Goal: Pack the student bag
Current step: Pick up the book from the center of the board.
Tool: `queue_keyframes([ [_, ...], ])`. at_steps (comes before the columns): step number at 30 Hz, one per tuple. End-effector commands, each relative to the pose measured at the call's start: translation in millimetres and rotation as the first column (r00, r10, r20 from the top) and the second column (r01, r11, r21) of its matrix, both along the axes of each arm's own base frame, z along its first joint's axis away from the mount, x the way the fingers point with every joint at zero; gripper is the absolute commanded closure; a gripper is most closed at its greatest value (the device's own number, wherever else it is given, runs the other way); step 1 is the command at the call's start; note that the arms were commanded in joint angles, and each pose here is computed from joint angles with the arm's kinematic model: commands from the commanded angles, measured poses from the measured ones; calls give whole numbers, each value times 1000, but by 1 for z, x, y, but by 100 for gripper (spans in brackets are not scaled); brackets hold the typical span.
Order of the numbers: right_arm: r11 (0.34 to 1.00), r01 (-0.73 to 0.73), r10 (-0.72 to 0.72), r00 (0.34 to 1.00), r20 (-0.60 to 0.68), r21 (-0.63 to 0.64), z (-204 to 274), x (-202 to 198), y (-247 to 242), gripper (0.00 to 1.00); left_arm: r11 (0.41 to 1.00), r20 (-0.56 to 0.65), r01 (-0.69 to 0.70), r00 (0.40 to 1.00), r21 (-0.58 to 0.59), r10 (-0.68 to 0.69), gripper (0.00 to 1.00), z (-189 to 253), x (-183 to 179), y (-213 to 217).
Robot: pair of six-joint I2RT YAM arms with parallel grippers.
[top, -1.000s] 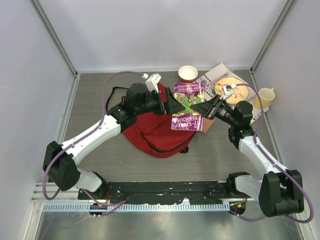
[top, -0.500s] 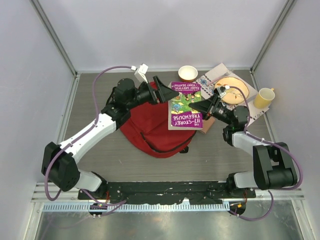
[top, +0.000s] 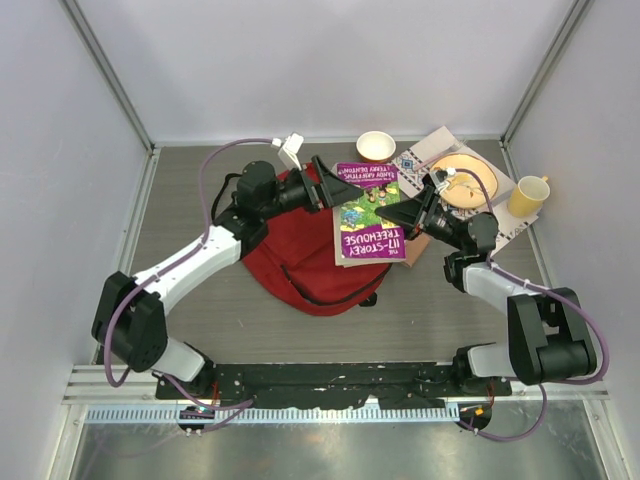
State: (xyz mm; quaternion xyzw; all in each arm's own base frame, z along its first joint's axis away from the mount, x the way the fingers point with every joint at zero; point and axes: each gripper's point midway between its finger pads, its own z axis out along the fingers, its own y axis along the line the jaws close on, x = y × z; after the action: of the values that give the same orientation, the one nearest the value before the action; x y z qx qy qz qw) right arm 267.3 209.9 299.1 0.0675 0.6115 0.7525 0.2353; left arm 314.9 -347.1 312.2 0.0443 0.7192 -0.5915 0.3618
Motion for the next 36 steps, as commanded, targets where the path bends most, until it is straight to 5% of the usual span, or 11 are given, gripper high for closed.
queue_keyframes([
  [1, 996, -73, 40, 882, 470, 53, 68, -57, -1, 99, 992, 79, 65, 995, -106, -57, 0, 30, -6, -10],
  [7, 996, -59, 20, 874, 486, 67, 74, -58, -2, 99, 992, 79, 63, 995, -111, -54, 0, 29, -9, -8],
  [13, 995, -39, -7, 880, 475, 87, 75, -51, -3, 99, 999, 41, -31, 999, 42, 30, 0, 0, -6, 8],
  [21, 995, -56, 12, 877, 481, 77, 78, -55, -3, 99, 998, 29, 48, 999, -49, -46, 0, 8, -8, -6],
  [27, 997, -60, 28, 890, 455, 55, 66, -52, -1, 99, 987, 92, 100, 992, -124, -89, 27, 33, -16, -9],
  [33, 1000, -2, 5, 906, 424, -7, 48, -37, 2, 95, 990, 112, 103, 989, -97, -92, 73, 38, -23, -4],
  [35, 999, 25, -5, 928, 373, -47, 38, -26, 4, 86, 995, 135, 68, 989, -73, -57, 89, 40, -22, 1],
  [36, 994, 63, -23, 911, 412, -84, 33, -20, 5, 74, 998, 117, 50, 992, -43, -45, 93, 33, -21, 4],
])
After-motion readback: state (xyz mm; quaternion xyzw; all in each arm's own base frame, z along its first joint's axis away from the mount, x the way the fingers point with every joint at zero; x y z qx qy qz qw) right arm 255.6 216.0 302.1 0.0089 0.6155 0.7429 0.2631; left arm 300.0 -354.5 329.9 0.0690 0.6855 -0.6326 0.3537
